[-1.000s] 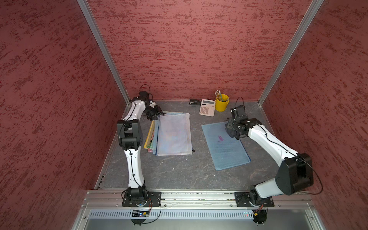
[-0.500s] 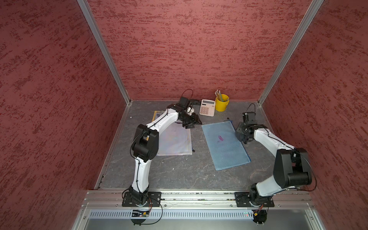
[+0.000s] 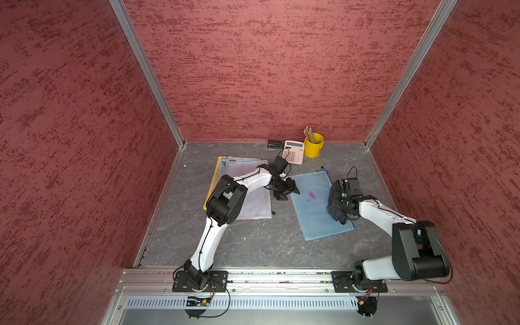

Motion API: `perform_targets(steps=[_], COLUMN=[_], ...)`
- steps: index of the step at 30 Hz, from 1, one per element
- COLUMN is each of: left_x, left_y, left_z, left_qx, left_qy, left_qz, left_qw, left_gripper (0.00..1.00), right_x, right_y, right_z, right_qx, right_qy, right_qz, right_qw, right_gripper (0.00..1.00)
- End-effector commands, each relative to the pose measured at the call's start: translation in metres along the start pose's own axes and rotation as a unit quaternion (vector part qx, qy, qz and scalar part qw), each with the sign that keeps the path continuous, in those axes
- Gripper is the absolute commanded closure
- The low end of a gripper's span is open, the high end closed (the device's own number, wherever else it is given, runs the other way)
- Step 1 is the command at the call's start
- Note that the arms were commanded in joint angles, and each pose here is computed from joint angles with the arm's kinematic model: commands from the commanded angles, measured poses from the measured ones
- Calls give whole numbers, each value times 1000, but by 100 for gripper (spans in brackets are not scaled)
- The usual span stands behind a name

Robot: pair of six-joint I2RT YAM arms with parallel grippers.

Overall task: Wipe the document bag
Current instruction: Adjust the document bag at the center of the board.

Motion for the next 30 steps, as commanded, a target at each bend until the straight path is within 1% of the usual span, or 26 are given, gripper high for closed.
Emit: perform_targets(steps=[1, 4, 8, 11, 15, 18, 21, 23, 26, 30], left_x=[13, 20, 29, 32, 29, 31, 48, 53, 50, 44], left_y=[13, 24, 28, 31, 36, 34, 22, 12, 10, 30], left_z=[-3, -4, -9, -16, -24, -31, -43, -50, -58, -60], left_qx=[-21, -24, -46, -67, -72, -95, -111, -120, -117, -86], left_qy=[-7, -14, -19, -16, 1, 7, -4, 8, 42, 53], left_qz=[-63, -78, -112, -108, -106, -91, -105, -121, -137, -134], left_qw=[998, 997, 992, 992, 992, 991, 988, 985, 983, 986], left_gripper=[29, 29, 28, 28, 28, 27, 27, 27, 27, 27], right_x=[10, 13, 16, 19, 21, 24, 25, 26, 29, 39], right_y=[-4, 3, 6, 6, 13, 17, 20, 22, 25, 32], right_z=[3, 11, 17, 15, 18, 21, 23, 23, 23, 28], right_qx=[-3, 11, 18, 15, 26, 30, 34, 35, 35, 46], right_qy=[1, -10, -20, -24, -31, -38, -43, -46, -50, -64], right_qz=[-37, -31, -26, -24, -13, -7, 2, 7, 8, 5], right_qw=[999, 999, 999, 999, 999, 999, 999, 998, 998, 997], right_gripper=[100, 100, 100, 100, 100, 100, 100, 100, 100, 100])
Point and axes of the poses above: each gripper's point midway between its finger pads, its own y axis out along the fingers, its own x axis along the line the jaws close on, z = x × y, the point moved 9 cm from there along -y, back along the fingers, and after that the axes turned 13 degrees about y, right-handed, at the moved point
